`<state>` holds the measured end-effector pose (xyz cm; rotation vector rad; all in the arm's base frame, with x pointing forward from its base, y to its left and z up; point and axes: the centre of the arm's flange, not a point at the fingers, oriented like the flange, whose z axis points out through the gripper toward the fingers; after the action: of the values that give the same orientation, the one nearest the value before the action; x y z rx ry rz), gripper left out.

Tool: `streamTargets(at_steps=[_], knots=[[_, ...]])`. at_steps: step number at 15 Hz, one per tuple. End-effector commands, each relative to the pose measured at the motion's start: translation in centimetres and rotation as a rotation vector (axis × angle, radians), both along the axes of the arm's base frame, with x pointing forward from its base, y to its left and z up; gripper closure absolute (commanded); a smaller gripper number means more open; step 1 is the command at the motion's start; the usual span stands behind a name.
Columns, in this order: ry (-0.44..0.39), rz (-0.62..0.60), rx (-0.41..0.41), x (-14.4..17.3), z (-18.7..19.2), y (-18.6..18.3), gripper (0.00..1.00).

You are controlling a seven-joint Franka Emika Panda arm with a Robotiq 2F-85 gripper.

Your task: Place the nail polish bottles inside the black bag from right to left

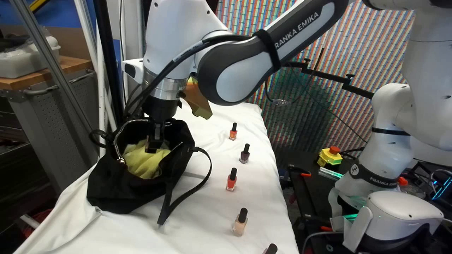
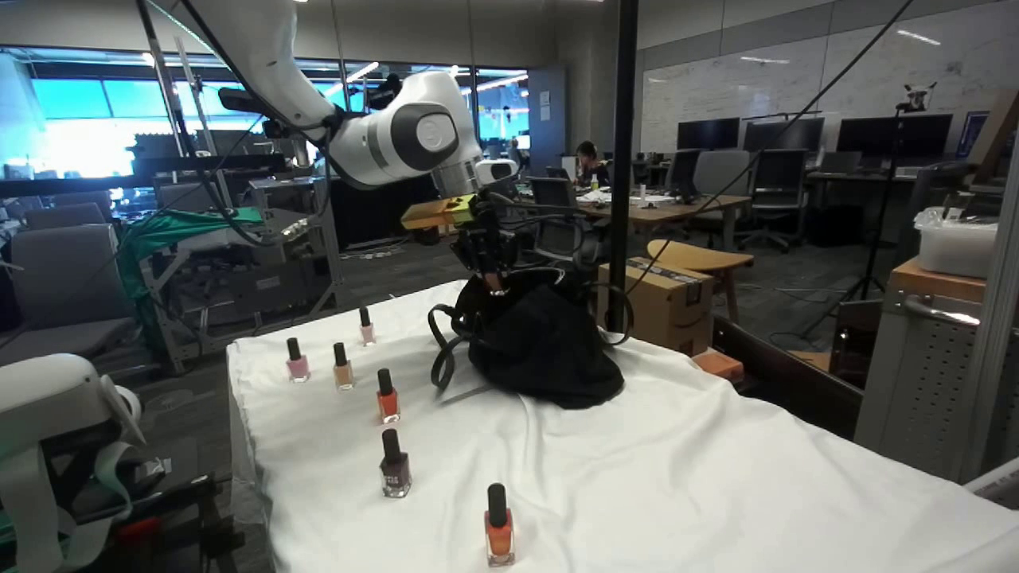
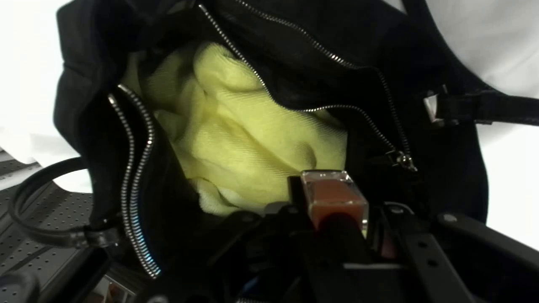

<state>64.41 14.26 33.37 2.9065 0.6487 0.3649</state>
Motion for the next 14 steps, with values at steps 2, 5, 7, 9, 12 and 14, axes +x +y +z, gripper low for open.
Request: streamTargets(at_steps=[2,5,7,9,12,14], knots=[[-0.073,-0.059,-0.015,3.1,0.1,-1.0,0.85],[-0.097,-0.094,-0.02,4.0,-0.1,-1.9,0.85],[-0.1,-0.113,-0.02,4.2,-0.2,-2.3,0.35],[-0.105,-0.128,-0.017,4.2,-0.3,-2.3,0.29],[-0.113,-0.143,-0.015,4.0,0.0,-2.5,0.08],[-0.099,-0.147,-0.012,3.4,0.3,-2.6,0.0]])
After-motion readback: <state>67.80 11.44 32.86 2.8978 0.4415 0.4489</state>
